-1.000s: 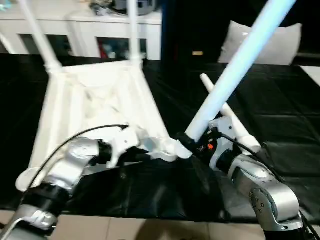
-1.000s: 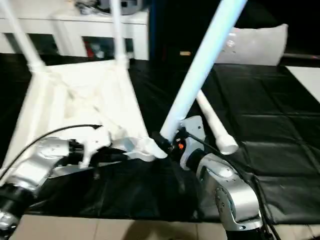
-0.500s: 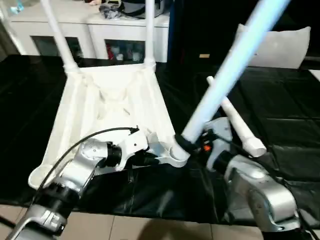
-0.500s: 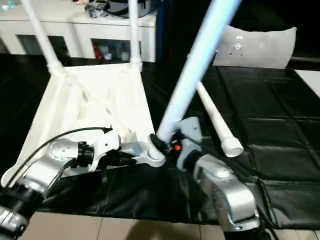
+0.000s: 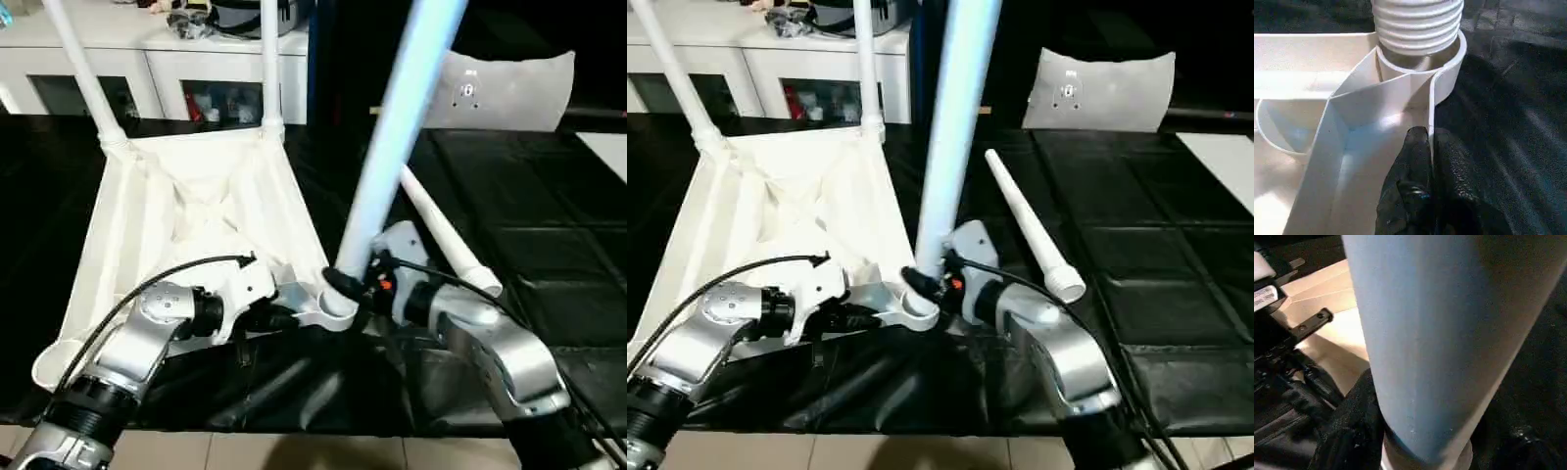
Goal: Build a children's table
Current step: Insert table leg to table base
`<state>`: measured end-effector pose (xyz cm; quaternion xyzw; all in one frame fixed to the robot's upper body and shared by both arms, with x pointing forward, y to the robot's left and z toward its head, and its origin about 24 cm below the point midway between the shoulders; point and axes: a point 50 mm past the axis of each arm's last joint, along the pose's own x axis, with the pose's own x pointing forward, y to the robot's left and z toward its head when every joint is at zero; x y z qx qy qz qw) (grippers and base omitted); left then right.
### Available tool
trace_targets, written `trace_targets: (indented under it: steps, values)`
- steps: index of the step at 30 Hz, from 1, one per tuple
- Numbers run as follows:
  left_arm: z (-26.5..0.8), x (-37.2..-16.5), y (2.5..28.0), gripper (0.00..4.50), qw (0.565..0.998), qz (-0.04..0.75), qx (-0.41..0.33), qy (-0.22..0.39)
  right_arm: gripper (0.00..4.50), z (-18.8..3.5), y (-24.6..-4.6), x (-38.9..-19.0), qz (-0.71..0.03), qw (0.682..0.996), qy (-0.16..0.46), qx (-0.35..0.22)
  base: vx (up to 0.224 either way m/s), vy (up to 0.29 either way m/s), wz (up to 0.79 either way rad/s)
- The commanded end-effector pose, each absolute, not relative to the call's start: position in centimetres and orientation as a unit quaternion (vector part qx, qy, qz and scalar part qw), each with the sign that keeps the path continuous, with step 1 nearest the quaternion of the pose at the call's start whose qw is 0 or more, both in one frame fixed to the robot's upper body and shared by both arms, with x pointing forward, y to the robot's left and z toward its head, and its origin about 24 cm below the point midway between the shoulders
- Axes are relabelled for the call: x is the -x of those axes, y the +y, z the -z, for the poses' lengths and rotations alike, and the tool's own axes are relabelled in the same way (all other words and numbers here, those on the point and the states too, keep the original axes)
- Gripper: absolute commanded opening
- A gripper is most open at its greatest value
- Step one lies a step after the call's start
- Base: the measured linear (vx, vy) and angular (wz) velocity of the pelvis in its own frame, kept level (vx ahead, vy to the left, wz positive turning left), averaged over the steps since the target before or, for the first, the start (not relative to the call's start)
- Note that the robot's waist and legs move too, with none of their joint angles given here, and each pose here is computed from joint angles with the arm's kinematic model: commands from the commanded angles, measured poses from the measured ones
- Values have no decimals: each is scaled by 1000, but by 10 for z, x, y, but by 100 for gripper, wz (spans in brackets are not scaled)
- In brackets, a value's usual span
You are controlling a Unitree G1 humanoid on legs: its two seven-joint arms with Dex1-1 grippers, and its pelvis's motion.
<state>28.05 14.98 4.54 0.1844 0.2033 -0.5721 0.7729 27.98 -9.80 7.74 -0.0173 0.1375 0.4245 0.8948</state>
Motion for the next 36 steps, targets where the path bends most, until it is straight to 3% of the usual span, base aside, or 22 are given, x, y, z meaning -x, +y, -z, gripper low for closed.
trace_targets:
  steps: [1, 17, 27, 36]
  values:
    - [-32, -270, 145, 0, 742, 603, -188, 226, 191, -74, -96, -281, -437, 887, 149, 25, 0, 0, 0]
    - [-41, -271, 144, 0, 697, 646, -229, 210, 191, -65, -95, -290, -466, 864, 192, 25, 0, 0, 0]
    - [-46, -271, 143, 0, 673, 677, -227, 194, 191, -70, -101, -278, -505, 838, 203, 34, 0, 0, 0]
    - [-43, -274, 145, 0, 677, 668, -239, 194, 191, -73, -106, -277, -503, 838, 206, 36, 0, 0, 0]
